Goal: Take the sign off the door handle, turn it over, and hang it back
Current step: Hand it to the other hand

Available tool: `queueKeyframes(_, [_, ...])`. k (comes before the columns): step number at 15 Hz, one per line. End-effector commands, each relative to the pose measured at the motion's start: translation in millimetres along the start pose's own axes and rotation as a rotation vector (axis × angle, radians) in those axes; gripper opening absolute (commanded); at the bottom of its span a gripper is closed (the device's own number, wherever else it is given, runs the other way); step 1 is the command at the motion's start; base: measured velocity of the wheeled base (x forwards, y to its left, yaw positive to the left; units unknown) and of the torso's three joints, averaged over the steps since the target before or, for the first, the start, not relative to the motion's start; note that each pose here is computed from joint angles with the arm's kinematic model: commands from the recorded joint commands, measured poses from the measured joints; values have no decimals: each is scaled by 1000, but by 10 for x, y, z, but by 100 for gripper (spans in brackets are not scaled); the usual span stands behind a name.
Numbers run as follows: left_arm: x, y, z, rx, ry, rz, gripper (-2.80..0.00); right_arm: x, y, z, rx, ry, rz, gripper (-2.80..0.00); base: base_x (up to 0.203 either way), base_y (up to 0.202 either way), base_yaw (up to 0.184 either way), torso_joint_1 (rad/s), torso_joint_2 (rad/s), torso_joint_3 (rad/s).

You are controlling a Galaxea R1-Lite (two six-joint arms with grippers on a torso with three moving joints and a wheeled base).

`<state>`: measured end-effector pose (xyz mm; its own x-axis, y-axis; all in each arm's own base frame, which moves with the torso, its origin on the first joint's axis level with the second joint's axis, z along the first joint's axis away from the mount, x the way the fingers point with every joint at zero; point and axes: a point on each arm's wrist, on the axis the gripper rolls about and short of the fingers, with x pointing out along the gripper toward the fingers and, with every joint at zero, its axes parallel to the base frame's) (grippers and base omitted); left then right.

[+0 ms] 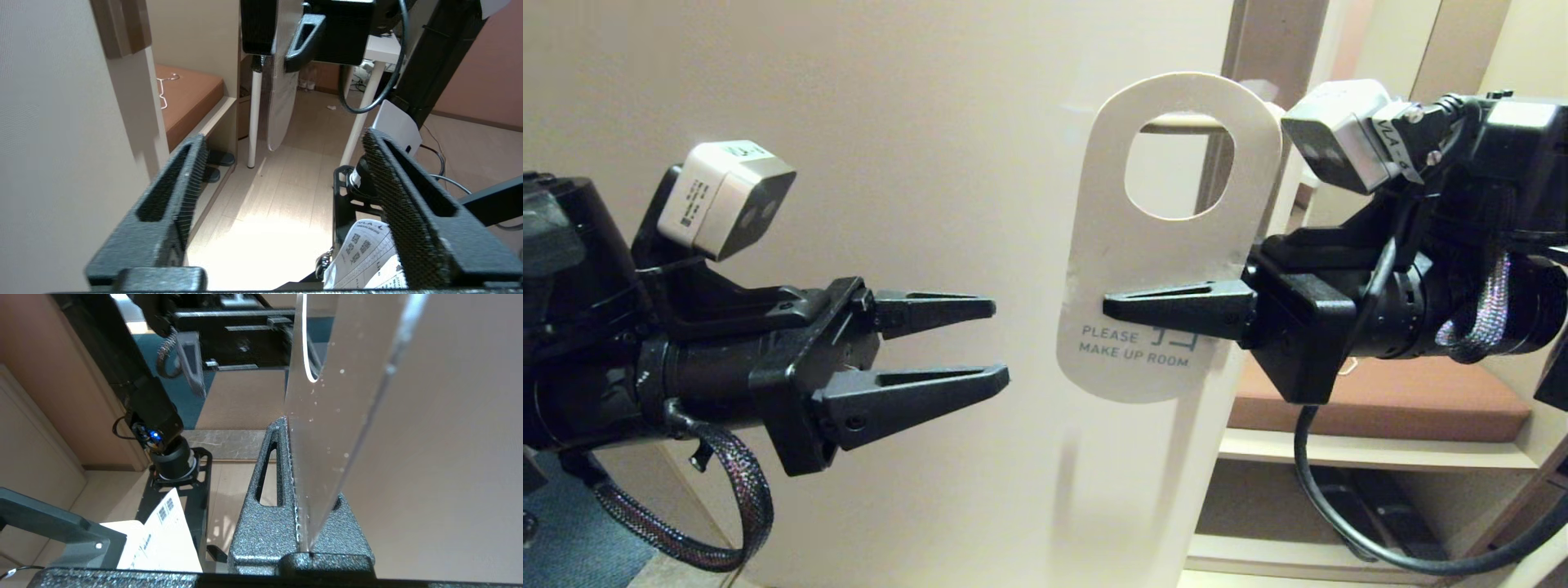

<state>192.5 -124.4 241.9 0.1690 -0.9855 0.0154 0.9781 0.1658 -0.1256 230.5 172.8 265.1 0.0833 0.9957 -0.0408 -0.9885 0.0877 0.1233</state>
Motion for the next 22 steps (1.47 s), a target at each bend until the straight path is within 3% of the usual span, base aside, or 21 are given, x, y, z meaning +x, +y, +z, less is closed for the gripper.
queueKeyframes(1, [42, -8, -22, -7, 7, -21, 0, 79, 0, 10, -5, -1, 25, -280, 0, 0, 0, 0, 0, 0])
queueKeyframes(9, [184, -123, -35, -5, 16, -97, 0, 284, 74, 62, -23, -6, 88, -280, 0, 0, 0, 0, 0, 0])
queueKeyframes(22, [229, -154, -12, 1, 12, -114, 0, 503, 149, 103, -41, -14, 129, -280, 0, 0, 0, 0, 0, 0])
